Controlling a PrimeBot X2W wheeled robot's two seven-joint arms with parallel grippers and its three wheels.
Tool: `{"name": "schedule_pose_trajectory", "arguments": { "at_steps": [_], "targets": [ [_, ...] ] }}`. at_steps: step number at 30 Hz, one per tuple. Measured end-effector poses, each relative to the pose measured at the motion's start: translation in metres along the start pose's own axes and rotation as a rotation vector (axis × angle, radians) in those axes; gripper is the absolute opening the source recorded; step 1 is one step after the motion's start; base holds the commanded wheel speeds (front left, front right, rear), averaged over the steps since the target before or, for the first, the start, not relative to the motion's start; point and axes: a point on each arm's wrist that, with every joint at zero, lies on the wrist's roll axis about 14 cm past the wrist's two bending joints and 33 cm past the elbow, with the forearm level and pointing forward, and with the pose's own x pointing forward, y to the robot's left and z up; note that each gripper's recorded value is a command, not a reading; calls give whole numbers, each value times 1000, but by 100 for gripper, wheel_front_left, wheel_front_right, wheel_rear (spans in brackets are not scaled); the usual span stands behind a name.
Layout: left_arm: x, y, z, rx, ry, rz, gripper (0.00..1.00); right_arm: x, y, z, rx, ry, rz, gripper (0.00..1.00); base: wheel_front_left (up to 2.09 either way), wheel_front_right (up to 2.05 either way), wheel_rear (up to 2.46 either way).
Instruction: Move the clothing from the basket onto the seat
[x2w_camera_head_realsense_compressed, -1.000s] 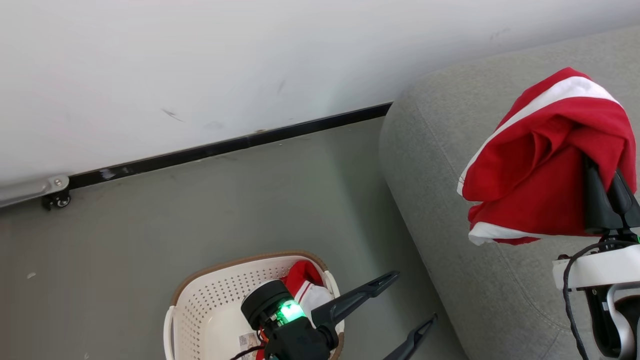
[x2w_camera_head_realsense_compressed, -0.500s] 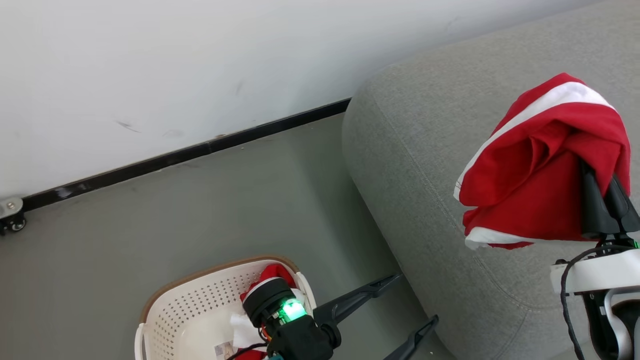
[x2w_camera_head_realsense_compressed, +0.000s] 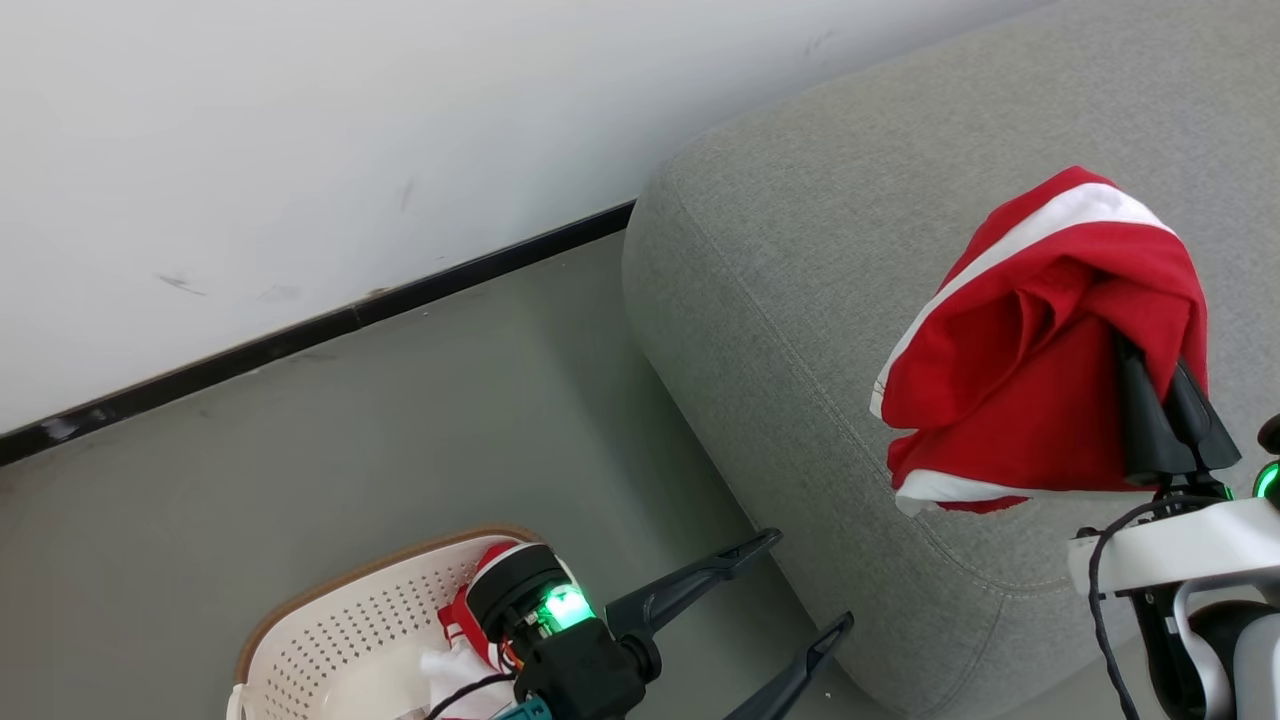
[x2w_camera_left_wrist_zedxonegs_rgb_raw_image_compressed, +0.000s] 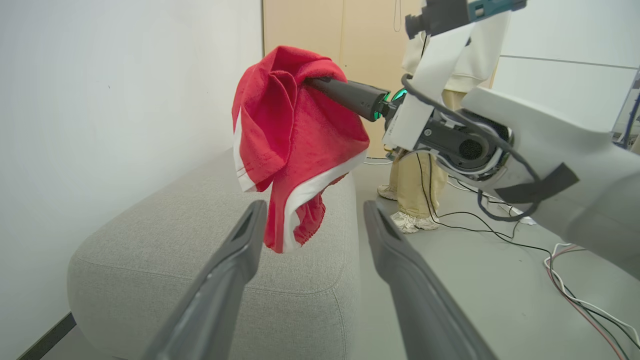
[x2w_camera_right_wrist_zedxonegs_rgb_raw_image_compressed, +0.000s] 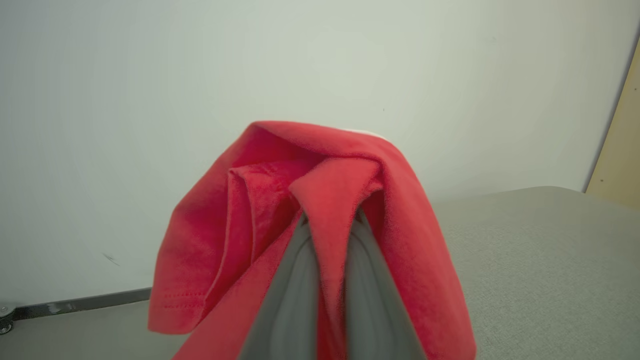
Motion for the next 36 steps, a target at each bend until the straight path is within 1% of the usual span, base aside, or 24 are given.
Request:
{"name": "schedule_pose_trajectory", "arguments": {
  "at_steps": [10, 18, 30, 36],
  "targets": [
    [5, -4, 3, 10, -7, -22, 100, -8, -7, -2, 11, 4, -19, 0, 0, 0, 0],
    [8, -5, 2, 4, -11, -27, 100, -10, -25, -5, 7, 15, -71, 0, 0, 0, 0],
    [9, 0, 1, -22, -20, -19, 100, 8, -51, -1, -12, 13, -147, 0, 0, 0, 0],
    [6, 6, 0, -26, -20, -7, 100, 30, -54, 9, -37, -4, -144, 0, 0, 0, 0]
  ]
}}
